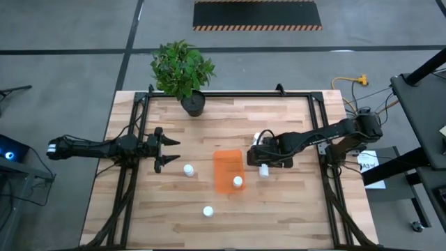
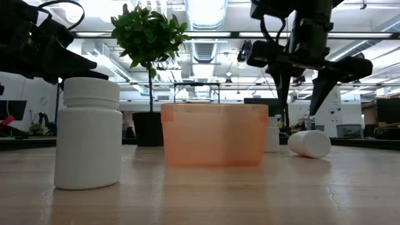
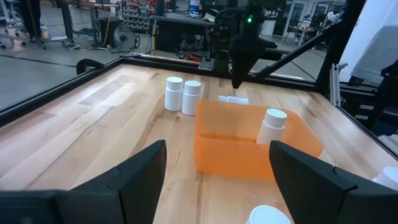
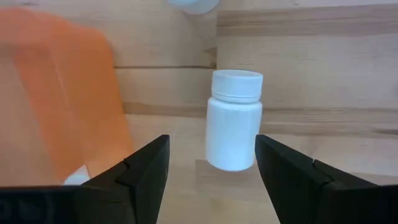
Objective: Pick and place pill bottles into a basket
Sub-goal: Put the white pill bottle into the orange container
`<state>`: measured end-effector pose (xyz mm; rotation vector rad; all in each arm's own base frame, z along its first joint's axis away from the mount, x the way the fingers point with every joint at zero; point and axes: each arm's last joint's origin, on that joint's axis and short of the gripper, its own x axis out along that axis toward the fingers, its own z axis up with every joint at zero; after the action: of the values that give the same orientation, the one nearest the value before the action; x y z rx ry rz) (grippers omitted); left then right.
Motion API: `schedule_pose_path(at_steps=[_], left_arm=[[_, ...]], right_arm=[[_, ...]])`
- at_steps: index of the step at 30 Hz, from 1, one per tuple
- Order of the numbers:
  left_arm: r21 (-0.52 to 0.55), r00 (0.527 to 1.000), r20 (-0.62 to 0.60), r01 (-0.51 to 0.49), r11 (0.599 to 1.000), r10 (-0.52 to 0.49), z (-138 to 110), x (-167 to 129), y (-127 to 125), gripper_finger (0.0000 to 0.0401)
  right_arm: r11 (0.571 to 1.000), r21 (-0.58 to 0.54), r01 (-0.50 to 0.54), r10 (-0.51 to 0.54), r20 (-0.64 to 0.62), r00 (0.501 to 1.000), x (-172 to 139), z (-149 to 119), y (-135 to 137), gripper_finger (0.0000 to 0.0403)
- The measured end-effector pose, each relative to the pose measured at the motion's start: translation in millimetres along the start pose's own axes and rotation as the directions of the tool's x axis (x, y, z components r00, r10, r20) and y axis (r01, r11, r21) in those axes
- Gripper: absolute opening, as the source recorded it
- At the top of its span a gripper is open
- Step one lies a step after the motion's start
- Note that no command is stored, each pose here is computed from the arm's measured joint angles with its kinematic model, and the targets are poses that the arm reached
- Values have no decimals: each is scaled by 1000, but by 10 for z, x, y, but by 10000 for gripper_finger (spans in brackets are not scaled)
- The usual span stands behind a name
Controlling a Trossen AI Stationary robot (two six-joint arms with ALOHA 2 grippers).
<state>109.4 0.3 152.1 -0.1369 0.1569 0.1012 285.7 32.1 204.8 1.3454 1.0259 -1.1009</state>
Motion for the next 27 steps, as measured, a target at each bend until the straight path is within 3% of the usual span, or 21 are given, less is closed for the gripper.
schedule_pose_path(at_steps=[7, 27], left_arm=[[0, 1000, 0, 0, 1000, 0, 0, 0, 0, 267], [0, 1000, -1, -1, 1000, 1, -1, 1, 1, 267]], right_arm=[[998, 48, 34, -34, 7, 999, 92, 122, 50, 226], [986, 31, 164, -164, -5, 986, 439, 192, 49, 226]])
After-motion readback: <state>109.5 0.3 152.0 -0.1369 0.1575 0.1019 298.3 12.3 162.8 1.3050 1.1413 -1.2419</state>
